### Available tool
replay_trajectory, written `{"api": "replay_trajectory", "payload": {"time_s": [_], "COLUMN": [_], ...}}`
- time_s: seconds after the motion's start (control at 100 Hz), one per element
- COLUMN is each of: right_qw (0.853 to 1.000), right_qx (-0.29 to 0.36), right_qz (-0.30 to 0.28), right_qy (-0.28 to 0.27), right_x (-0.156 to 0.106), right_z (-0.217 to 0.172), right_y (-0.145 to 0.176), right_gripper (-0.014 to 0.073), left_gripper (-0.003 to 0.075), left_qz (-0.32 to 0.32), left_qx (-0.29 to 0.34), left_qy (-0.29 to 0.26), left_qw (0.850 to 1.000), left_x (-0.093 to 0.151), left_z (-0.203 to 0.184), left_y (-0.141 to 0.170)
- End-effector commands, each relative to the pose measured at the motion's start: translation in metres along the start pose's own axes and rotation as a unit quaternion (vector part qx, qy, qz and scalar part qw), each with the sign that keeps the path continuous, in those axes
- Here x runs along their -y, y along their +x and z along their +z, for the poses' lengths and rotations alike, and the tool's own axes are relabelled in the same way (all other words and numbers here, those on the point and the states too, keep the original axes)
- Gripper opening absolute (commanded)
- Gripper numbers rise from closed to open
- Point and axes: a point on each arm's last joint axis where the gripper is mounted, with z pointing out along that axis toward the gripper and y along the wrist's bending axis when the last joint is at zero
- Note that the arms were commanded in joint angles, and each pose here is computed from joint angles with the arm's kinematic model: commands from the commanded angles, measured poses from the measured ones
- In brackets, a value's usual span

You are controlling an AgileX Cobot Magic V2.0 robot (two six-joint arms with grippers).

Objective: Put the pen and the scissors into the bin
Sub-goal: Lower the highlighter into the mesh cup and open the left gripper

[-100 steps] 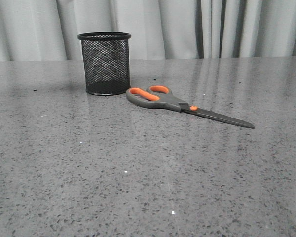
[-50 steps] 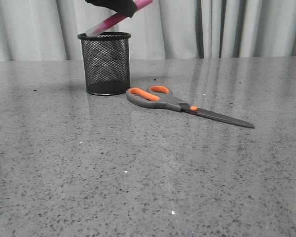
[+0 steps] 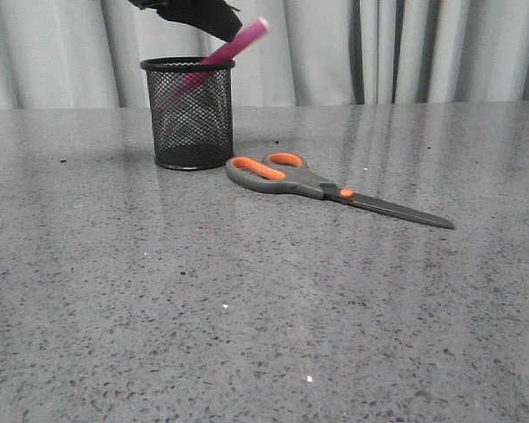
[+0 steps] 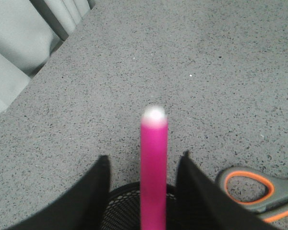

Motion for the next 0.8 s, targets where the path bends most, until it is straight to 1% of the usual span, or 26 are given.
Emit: {"api": "replay_trajectory", "payload": {"time_s": [0.0,0.09,0.23,0.3,0.34,0.39,0.42,0.44,0.48,0.49,0.51,0.66,0.79], "right_qw": [0.999,0.999,0.999,0.999,0.999,0.999,0.999,1.000,1.000,1.000,1.000,1.000,1.000], "right_qx": [0.045,0.045,0.045,0.045,0.044,0.039,0.034,0.031,0.024,0.024,0.021,0.005,0.003], "right_qz": [-0.005,-0.005,-0.005,-0.005,-0.005,-0.005,-0.004,-0.004,-0.004,-0.004,-0.004,-0.004,-0.001], "right_qy": [0.004,0.004,0.004,0.004,0.004,0.002,0.001,-0.001,-0.002,-0.002,-0.003,-0.007,-0.014], "right_x": [-0.001,-0.001,-0.001,-0.001,-0.001,-0.001,-0.001,-0.002,-0.002,-0.002,-0.002,-0.003,-0.004], "right_z": [-0.008,-0.008,-0.008,-0.008,-0.008,-0.008,-0.008,-0.008,-0.008,-0.007,-0.007,-0.007,-0.007], "right_y": [-0.014,-0.014,-0.014,-0.014,-0.014,-0.013,-0.012,-0.012,-0.011,-0.010,-0.010,-0.007,-0.007], "right_gripper": [0.0370,0.0370,0.0370,0.0371,0.0370,0.0371,0.0371,0.0371,0.0370,0.0370,0.0371,0.0370,0.0370], "left_gripper": [0.0425,0.0420,0.0419,0.0379,0.0327,0.0244,0.0173,0.0141,0.0041,0.0006,-0.0022,-0.0020,-0.0020], "left_qz": [-0.003,-0.004,-0.007,-0.015,-0.026,-0.039,-0.048,-0.056,-0.063,-0.063,-0.061,-0.045,-0.058], "left_qx": [0.064,0.081,0.114,0.125,0.129,0.133,0.137,0.139,0.145,0.145,0.147,0.162,0.154], "left_qy": [-0.037,-0.050,-0.078,-0.091,-0.099,-0.104,-0.106,-0.108,-0.116,-0.116,-0.119,-0.150,-0.170], "left_qw": [0.997,0.995,0.990,0.988,0.986,0.985,0.984,0.983,0.981,0.981,0.980,0.974,0.972], "left_x": [-0.003,-0.009,-0.017,-0.020,-0.022,-0.022,-0.021,-0.022,-0.021,-0.021,-0.019,-0.004,0.010], "left_z": [-0.030,-0.045,-0.083,-0.104,-0.117,-0.132,-0.143,-0.148,-0.162,-0.165,-0.172,-0.220,-0.246], "left_y": [-0.032,-0.040,-0.052,-0.055,-0.056,-0.056,-0.057,-0.057,-0.059,-0.059,-0.060,-0.070,-0.071]}}
